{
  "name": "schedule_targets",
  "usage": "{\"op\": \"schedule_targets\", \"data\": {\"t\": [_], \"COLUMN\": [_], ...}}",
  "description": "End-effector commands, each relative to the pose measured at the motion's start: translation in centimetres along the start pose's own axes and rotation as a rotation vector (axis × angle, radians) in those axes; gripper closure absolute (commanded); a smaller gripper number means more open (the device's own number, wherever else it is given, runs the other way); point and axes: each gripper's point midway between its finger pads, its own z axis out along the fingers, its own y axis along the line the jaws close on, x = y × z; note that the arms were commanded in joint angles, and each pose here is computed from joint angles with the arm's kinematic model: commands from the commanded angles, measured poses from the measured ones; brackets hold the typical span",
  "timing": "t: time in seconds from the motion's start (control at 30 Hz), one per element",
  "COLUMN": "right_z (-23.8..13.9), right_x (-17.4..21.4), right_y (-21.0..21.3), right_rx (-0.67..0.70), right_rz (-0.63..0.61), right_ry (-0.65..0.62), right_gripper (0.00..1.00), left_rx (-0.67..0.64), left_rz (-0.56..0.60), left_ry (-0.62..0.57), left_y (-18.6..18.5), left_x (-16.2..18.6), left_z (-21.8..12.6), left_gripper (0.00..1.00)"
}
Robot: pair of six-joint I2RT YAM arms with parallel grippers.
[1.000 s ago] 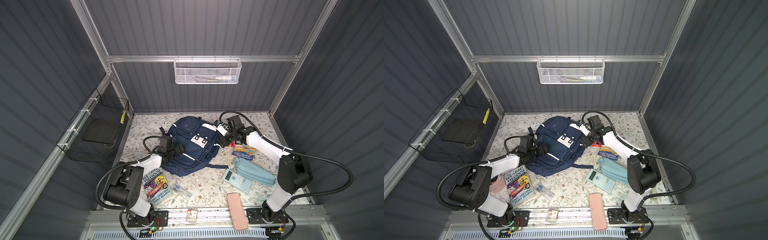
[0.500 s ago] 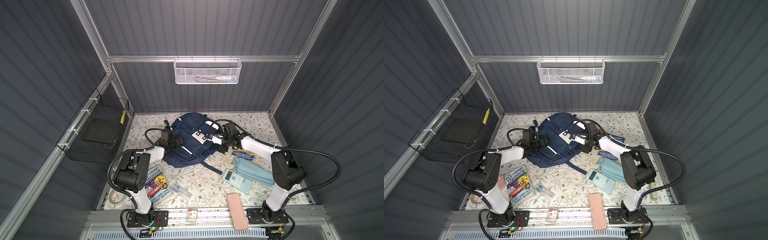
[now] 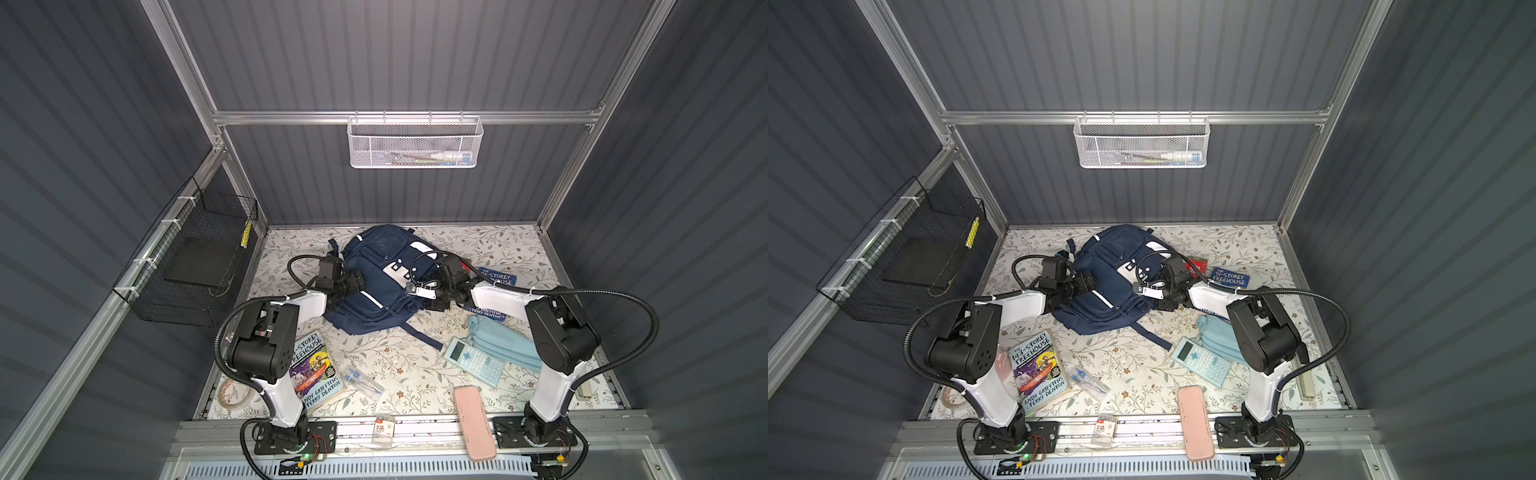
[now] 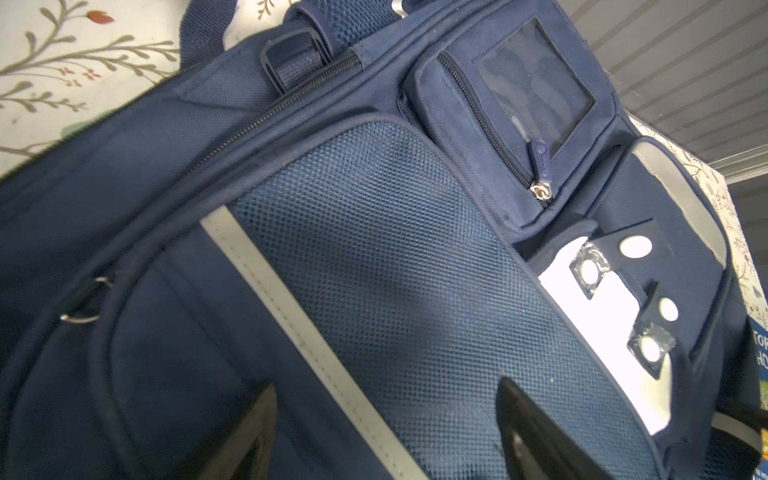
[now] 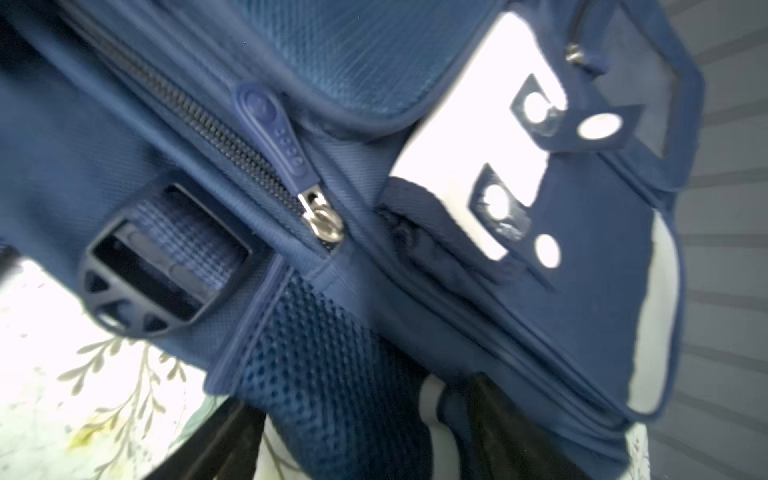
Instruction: Pack the student bag
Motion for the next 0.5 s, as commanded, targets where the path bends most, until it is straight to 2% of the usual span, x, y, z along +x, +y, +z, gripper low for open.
{"op": "schedule_targets", "data": {"t": [0.0,0.13,0.2,0.23,0.27,0.3,0.47], "right_z": [1.2,1.1,1.4,1.3,1.1,0.8,-1.9], "right_x": [0.6,0.3,0.3,0.1,-0.1,-0.4,-2.2], "right_y": [1.7,2.1,2.3,2.3,2.3,2.2,0.6], "right_rx": [-0.042,-0.070,-0.080,-0.086,-0.086,-0.084,-0.085], "right_rz": [-0.037,-0.019,-0.024,-0.023,-0.022,-0.018,0.040], "right_ry": [0.015,0.000,0.005,-0.002,-0.010,-0.019,-0.050], "right_gripper": [0.28,0.39,0.51,0.63,0.86,0.98,1.00], "left_rx": [-0.063,-0.044,-0.030,-0.026,-0.022,-0.018,0.023], "left_rz": [-0.022,-0.036,-0.038,-0.037,-0.035,-0.032,-0.026], "left_ry": [0.096,0.097,0.090,0.085,0.077,0.070,0.020], "left_y": [2.3,2.0,1.6,1.4,1.2,1.0,-0.4], "left_x": [2.6,2.6,2.2,2.0,1.6,1.2,-1.4], "left_z": [0.8,0.8,0.6,0.5,0.1,-0.2,-2.6], "left_gripper": [0.17,0.17,0.17,0.17,0.17,0.17,0.17]}}
